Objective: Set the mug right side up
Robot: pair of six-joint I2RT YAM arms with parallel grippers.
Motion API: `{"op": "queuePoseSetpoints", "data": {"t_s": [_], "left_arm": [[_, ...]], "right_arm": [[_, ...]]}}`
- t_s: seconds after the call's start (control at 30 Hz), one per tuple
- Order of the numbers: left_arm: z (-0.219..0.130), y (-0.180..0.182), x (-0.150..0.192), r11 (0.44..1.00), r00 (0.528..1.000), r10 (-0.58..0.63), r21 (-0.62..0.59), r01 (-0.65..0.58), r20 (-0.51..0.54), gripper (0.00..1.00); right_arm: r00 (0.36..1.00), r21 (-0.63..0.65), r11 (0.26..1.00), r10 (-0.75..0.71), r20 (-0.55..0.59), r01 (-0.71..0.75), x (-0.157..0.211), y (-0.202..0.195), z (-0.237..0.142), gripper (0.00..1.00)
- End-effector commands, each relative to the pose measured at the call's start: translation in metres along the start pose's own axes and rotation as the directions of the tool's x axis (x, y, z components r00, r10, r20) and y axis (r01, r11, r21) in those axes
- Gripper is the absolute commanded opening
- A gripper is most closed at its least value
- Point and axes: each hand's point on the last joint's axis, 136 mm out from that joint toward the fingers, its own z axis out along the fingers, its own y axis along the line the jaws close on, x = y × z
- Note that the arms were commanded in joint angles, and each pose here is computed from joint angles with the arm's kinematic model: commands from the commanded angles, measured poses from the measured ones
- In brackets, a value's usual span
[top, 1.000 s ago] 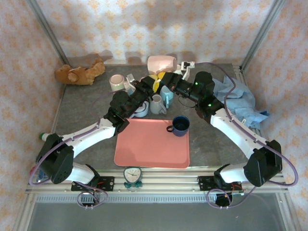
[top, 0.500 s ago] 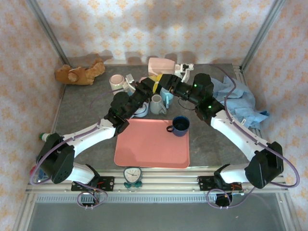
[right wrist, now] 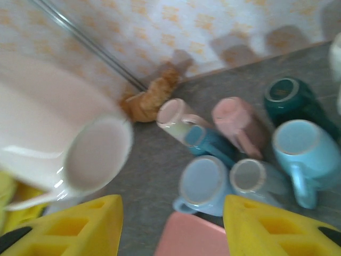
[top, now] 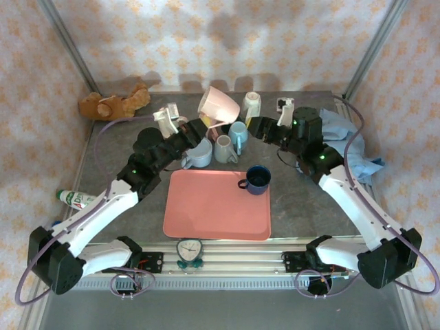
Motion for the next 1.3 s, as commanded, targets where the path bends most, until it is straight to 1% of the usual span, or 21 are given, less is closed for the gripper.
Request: {"op": "queuePoseSetpoints", "data": {"t_s": [0.0, 0.07, 0.17, 0.2, 0.3, 0.37, 0.47, 0.5, 0.53, 0.63, 0.7, 0.83, 0.93, 1.03, 1.13, 1.27], "left_arm": [[-0.018, -0.022, 0.007, 0.931, 0.927, 0.363, 0.060, -0.359, -0.091, 0.00], [-0.025, -0.017, 0.017, 0.886, 0.875, 0.463, 0.067, -0.458, -0.143, 0.00], [-0.034, -0.012, 0.031, 0.789, 0.765, 0.613, 0.114, -0.603, -0.197, 0.00], [-0.037, -0.011, 0.035, 0.766, 0.737, 0.642, 0.132, -0.629, -0.210, 0.00], [-0.042, -0.007, 0.056, 0.652, 0.613, 0.758, 0.237, -0.721, -0.222, 0.00], [-0.044, 0.002, 0.068, 0.575, 0.530, 0.818, 0.274, -0.771, -0.225, 0.00], [-0.041, 0.021, 0.088, 0.481, 0.418, 0.874, 0.329, -0.812, -0.248, 0.00], [-0.040, 0.026, 0.096, 0.467, 0.392, 0.881, 0.354, -0.811, -0.264, 0.00], [-0.039, 0.033, 0.103, 0.454, 0.367, 0.886, 0.374, -0.809, -0.284, 0.00], [-0.034, 0.053, 0.118, 0.451, 0.314, 0.878, 0.403, -0.796, -0.363, 0.00], [-0.032, 0.064, 0.124, 0.442, 0.278, 0.874, 0.414, -0.796, -0.399, 0.00], [-0.028, 0.084, 0.128, 0.413, 0.226, 0.870, 0.399, -0.819, -0.438, 0.00], [-0.025, 0.091, 0.131, 0.402, 0.222, 0.874, 0.389, -0.829, -0.432, 0.00], [-0.018, 0.099, 0.136, 0.406, 0.237, 0.877, 0.381, -0.831, -0.418, 0.00], [-0.011, 0.107, 0.140, 0.423, 0.261, 0.870, 0.363, -0.830, -0.418, 0.00], [0.000, 0.116, 0.141, 0.457, 0.317, 0.857, 0.315, -0.832, -0.407, 0.00]], "right_arm": [[0.995, 0.111, 0.989, -0.097, -0.032, 0.100, -0.004, -0.014, -0.020, 0.54], [0.993, 0.142, 0.983, -0.108, -0.051, 0.115, -0.003, -0.022, -0.024, 0.54], [0.990, 0.160, 0.979, -0.118, -0.073, 0.128, -0.002, -0.028, -0.029, 0.54], [0.989, 0.160, 0.978, -0.122, -0.084, 0.134, -0.001, -0.029, -0.031, 0.54], [0.979, 0.147, 0.974, -0.152, -0.136, 0.172, 0.005, -0.030, -0.035, 0.55], [0.965, 0.133, 0.971, -0.170, -0.201, 0.199, 0.013, -0.031, -0.038, 0.56], [0.928, 0.099, 0.964, -0.205, -0.312, 0.246, 0.032, -0.030, -0.046, 0.56], [0.914, 0.083, 0.962, -0.219, -0.340, 0.261, 0.037, -0.029, -0.049, 0.56], [0.892, 0.078, 0.959, -0.221, -0.394, 0.272, 0.047, -0.035, -0.047, 0.56], [0.842, 0.091, 0.941, -0.246, -0.479, 0.326, 0.064, -0.046, -0.057, 0.55], [0.818, 0.108, 0.924, -0.266, -0.510, 0.368, 0.070, -0.055, -0.062, 0.55], [0.794, 0.123, 0.901, -0.294, -0.533, 0.417, 0.077, -0.066, -0.066, 0.55], [0.788, 0.119, 0.898, -0.301, -0.538, 0.424, 0.078, -0.068, -0.065, 0.54], [0.789, 0.124, 0.896, -0.302, -0.535, 0.426, 0.077, -0.068, -0.066, 0.55], [0.791, 0.126, 0.896, -0.300, -0.533, 0.425, 0.076, -0.068, -0.065, 0.54], [0.796, 0.129, 0.899, -0.295, -0.528, 0.419, 0.075, -0.067, -0.065, 0.54]]}}
